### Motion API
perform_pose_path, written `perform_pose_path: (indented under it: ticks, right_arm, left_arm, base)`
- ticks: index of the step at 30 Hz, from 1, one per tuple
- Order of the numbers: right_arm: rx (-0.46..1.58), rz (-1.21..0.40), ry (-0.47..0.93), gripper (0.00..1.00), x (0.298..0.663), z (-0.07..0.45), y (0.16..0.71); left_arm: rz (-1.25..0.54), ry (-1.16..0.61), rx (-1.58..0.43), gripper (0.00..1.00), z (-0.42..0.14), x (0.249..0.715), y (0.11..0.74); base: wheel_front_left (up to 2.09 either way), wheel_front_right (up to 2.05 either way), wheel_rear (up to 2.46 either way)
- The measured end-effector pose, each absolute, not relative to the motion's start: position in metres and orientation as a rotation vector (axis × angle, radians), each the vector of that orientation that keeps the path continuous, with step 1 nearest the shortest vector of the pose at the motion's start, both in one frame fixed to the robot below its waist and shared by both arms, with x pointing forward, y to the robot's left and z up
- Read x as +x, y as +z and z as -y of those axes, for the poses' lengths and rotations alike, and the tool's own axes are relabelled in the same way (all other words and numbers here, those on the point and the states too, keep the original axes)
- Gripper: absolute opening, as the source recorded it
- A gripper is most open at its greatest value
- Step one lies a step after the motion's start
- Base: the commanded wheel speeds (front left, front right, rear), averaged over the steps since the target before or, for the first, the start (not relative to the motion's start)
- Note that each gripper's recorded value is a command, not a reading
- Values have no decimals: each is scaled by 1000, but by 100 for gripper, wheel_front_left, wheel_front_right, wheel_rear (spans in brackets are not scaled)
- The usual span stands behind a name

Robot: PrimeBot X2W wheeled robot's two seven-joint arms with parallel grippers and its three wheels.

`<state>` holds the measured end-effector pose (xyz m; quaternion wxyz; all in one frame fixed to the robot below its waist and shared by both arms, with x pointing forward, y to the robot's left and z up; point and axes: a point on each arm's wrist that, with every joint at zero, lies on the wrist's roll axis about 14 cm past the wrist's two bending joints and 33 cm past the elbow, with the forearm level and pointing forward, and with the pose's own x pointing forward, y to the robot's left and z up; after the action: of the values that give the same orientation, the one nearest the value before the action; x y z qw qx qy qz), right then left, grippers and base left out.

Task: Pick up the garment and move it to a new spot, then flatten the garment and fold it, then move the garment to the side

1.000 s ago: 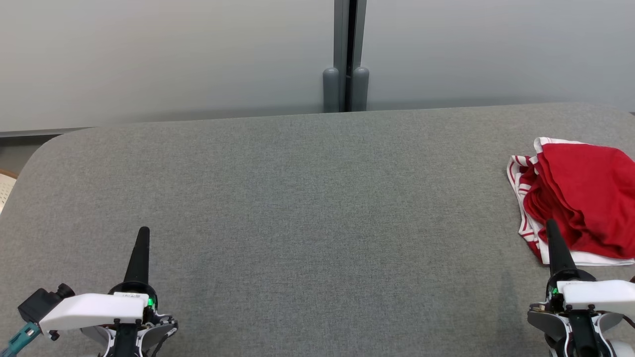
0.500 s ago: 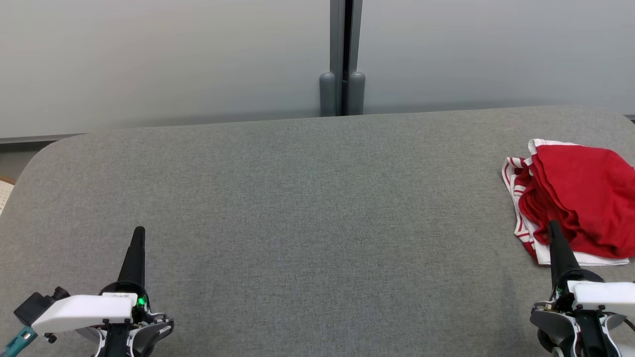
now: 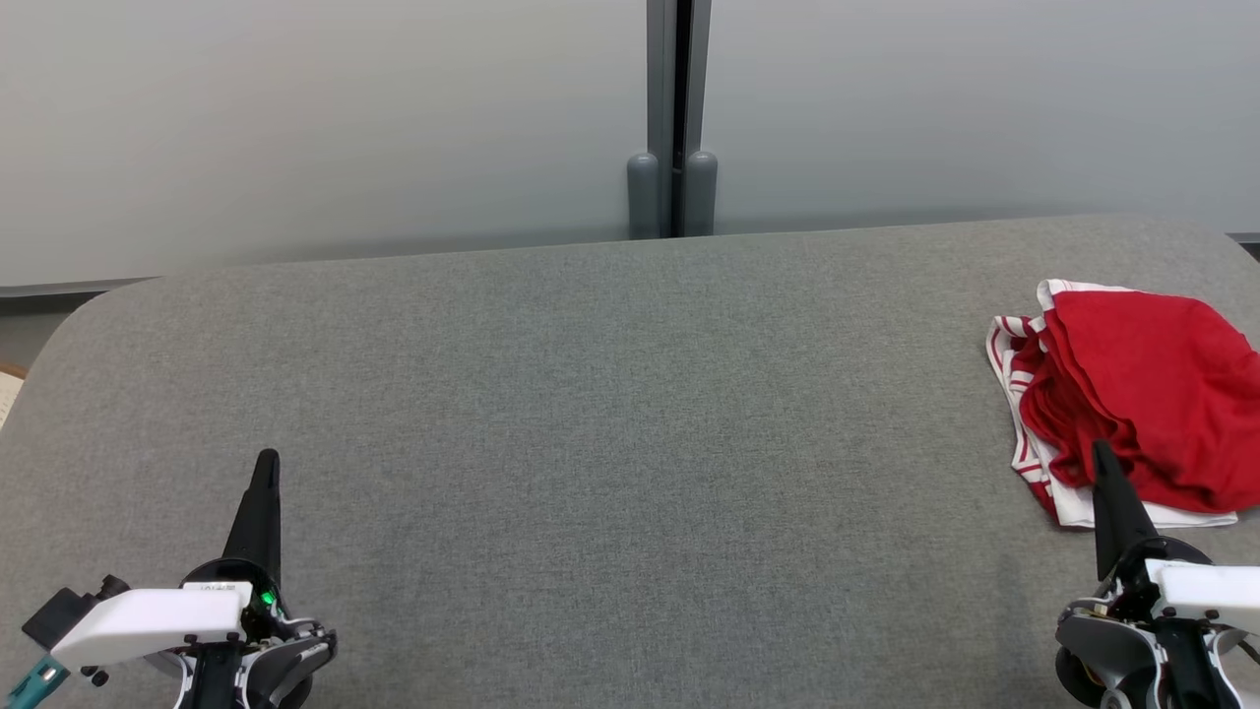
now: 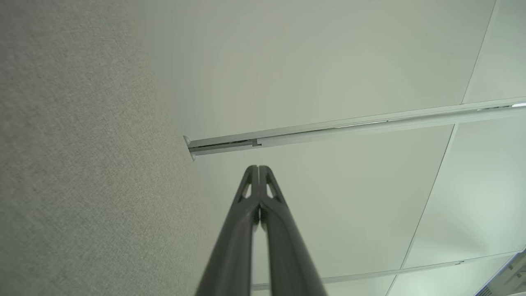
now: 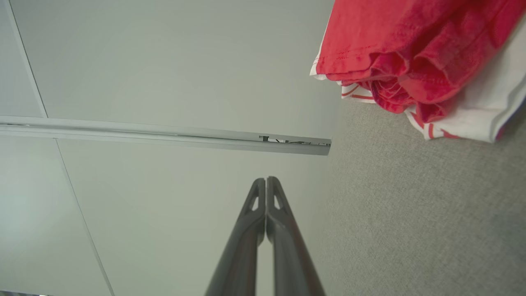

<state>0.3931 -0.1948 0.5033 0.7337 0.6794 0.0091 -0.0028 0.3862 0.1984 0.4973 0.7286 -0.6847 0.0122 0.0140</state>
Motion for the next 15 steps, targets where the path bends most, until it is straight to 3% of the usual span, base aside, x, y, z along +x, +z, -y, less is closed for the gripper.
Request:
perform_pose_path:
  ticks: [15]
  right_arm:
    - [1575,-2,-1,0,389,200,507]
  left_arm:
    - [-10,7,-1578,0,-199,387,504]
  base:
    - [0,0,0]
